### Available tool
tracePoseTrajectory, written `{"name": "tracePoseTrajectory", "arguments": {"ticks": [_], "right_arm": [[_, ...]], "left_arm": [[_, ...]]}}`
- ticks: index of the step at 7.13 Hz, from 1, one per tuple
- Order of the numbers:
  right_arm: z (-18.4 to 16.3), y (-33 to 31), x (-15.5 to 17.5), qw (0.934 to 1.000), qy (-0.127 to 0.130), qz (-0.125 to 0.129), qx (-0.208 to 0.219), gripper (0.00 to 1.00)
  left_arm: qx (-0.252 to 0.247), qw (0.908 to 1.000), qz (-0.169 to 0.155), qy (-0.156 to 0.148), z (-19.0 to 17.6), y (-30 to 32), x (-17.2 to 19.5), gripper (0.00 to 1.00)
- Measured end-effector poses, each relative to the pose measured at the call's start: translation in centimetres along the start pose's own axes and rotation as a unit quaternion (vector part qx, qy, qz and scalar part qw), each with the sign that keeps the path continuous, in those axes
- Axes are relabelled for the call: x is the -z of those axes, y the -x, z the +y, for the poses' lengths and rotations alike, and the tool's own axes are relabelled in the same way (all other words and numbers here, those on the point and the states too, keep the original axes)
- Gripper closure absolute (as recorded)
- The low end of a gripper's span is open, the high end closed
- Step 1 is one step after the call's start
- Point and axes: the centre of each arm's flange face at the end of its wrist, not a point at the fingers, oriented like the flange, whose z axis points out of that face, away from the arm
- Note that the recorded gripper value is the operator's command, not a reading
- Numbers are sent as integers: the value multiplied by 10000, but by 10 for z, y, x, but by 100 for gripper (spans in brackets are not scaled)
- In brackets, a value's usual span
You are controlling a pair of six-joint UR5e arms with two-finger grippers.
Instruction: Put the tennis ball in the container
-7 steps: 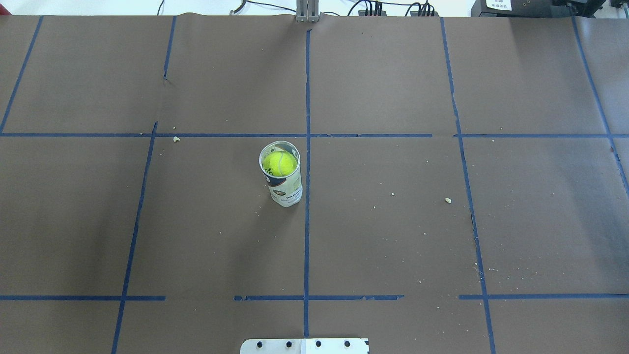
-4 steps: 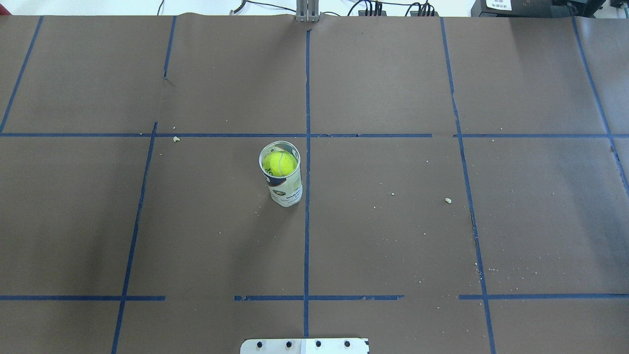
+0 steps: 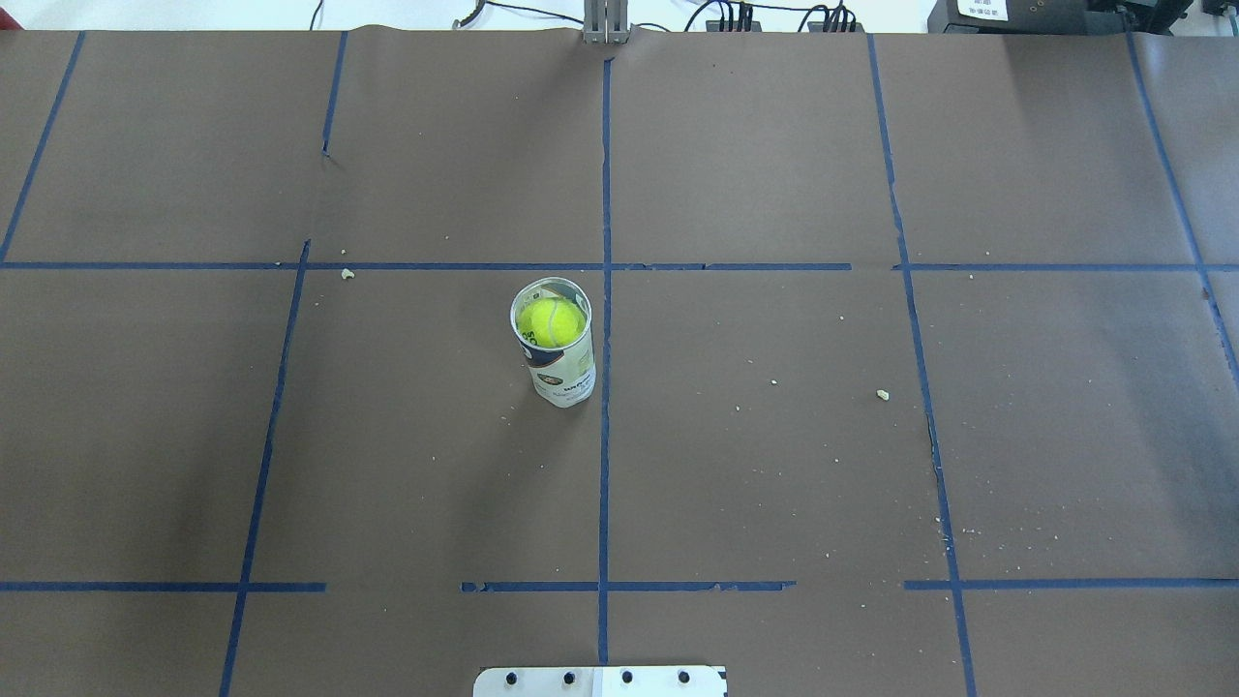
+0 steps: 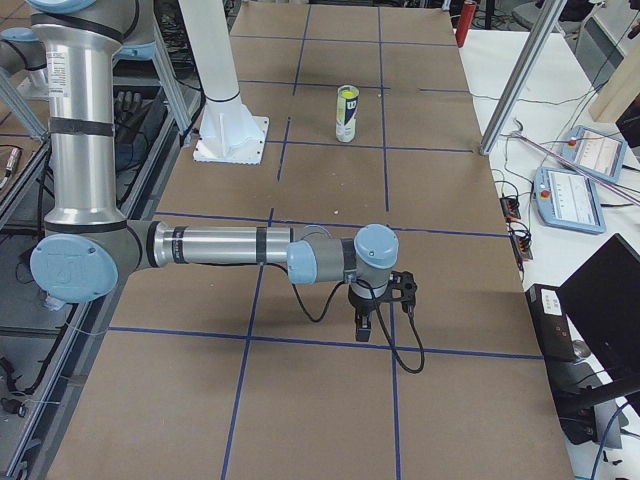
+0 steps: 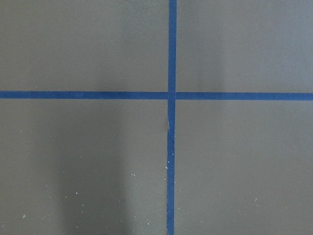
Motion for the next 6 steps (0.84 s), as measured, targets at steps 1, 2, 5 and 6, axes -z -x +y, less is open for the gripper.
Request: {"name": "tracePoseTrajectory", "arguments": {"ticks": [1, 2, 5, 6], "right_arm": [[0, 0, 0, 10000, 0, 0, 0, 0], [0, 0, 0, 10000, 0, 0, -1, 0], [0, 0, 0, 10000, 0, 0, 0, 0], [0, 0, 0, 10000, 0, 0, -1, 0]], "left_arm": [[63, 10000, 10, 52, 1, 4, -4, 0], [132, 9998, 20, 111, 3, 9, -10, 0], [211, 9996, 22, 178, 5, 16, -16, 0], [212, 9996, 20, 179, 5, 16, -16, 0]]}}
